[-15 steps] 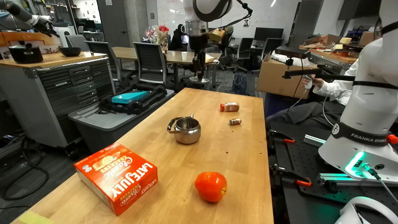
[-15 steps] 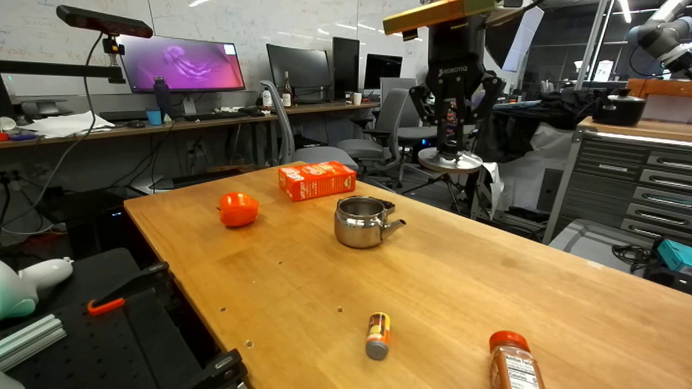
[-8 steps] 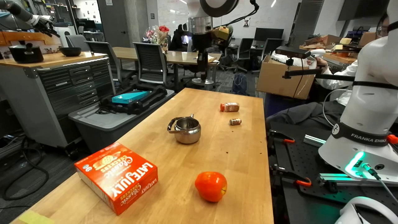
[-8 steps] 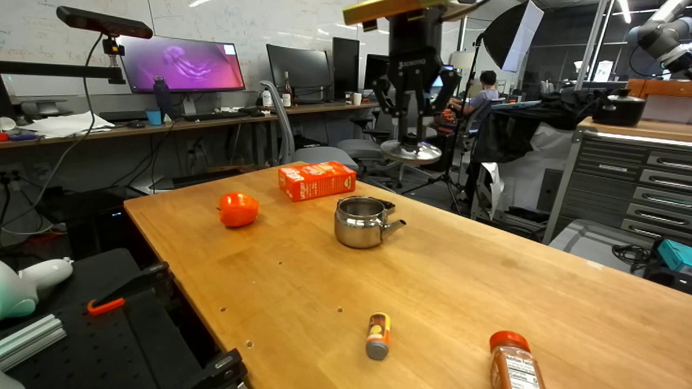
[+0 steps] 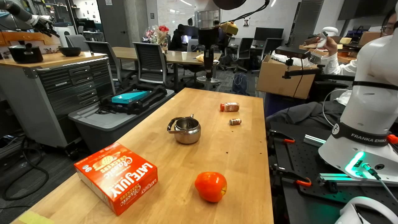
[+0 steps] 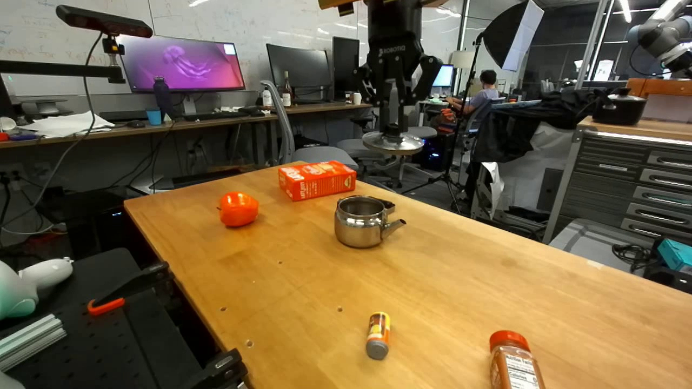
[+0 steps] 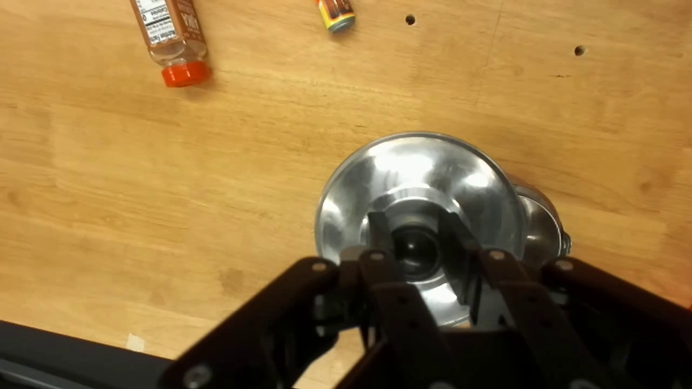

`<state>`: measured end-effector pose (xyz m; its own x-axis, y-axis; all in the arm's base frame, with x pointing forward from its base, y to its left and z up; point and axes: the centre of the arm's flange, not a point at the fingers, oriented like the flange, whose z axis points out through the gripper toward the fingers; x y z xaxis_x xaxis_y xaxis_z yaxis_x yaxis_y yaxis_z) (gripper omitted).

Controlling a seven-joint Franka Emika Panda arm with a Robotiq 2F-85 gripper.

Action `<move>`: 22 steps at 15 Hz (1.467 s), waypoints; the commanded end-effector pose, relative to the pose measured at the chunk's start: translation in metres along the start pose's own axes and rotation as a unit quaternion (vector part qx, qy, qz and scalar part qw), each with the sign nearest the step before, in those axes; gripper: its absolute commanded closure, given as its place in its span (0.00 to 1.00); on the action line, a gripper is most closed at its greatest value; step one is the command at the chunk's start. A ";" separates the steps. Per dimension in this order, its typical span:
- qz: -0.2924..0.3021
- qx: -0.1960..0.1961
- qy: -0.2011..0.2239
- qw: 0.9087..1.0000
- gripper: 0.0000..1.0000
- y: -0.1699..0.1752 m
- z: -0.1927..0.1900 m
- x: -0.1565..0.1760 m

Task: Place the silver lid on the silver kettle

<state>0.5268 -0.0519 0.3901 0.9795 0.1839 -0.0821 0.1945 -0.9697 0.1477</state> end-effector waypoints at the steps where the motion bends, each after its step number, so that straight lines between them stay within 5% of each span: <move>1: 0.000 0.000 0.000 1.000 0.72 0.000 0.000 0.000; 14: 0.000 0.000 0.000 1.000 0.72 0.000 0.000 0.000; 15: -0.002 0.000 0.000 1.000 0.93 -0.003 -0.001 0.001; 22: -0.032 -0.006 -0.005 0.999 0.93 -0.031 0.001 0.015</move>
<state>0.5291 -0.0333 0.3809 0.9708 0.2187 -0.0989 0.2314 -0.9623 0.1432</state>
